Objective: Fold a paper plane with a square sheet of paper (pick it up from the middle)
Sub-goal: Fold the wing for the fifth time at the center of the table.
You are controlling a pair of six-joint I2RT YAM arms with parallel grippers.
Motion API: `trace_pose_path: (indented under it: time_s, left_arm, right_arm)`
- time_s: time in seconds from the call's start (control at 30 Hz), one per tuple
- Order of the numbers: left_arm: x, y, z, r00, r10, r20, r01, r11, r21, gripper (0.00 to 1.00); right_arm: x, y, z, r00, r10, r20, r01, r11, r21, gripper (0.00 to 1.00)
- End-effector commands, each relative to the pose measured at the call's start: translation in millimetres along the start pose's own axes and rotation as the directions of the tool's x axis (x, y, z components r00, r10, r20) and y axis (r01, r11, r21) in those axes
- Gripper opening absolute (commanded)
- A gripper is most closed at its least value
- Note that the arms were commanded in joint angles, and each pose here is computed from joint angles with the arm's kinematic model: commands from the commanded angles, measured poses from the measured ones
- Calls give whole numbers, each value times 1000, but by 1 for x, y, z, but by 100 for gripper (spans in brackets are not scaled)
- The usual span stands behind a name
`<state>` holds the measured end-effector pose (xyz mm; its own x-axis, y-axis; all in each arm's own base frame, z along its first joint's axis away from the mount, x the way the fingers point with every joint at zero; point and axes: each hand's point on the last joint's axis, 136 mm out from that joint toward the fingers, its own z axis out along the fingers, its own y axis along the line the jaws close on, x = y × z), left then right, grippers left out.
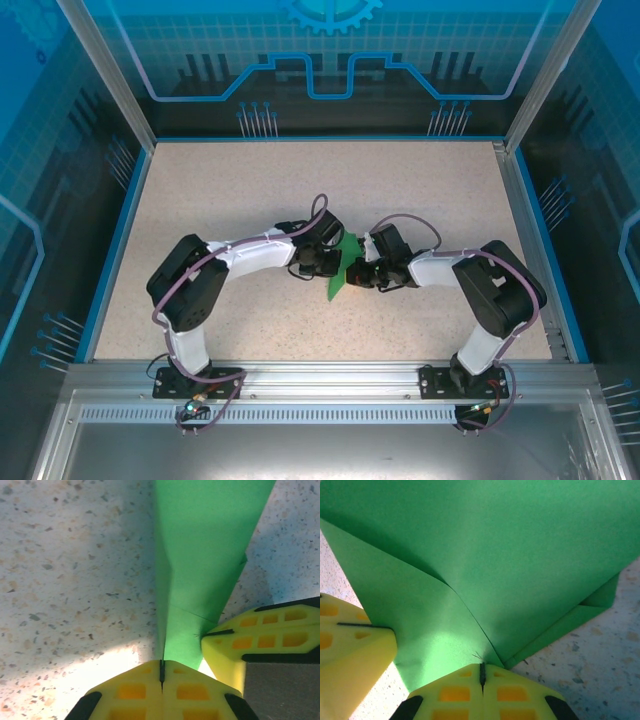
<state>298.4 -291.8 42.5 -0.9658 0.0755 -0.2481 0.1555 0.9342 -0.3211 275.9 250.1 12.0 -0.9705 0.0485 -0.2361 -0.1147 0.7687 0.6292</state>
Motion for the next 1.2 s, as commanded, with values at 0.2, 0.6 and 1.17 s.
trace_pose_path:
  time_s: [0.2,0.6,1.17]
  left_arm:
    - [5,-13,7,998,30,-48,-29,999,24,4]
    - [0,-28,8,999,0,-40,4,995,99,4]
    - [-7,-35,18,998,-33,-43,38,992,120,4]
  right_arm:
    - [9,-13,9,1000,3,-28,-1,999,46,0]
    - [12,-15,10,1000,20,-24,-20,1000,18,0]
    - [14,-16,11,1000,13,-11,-13,1000,2,0]
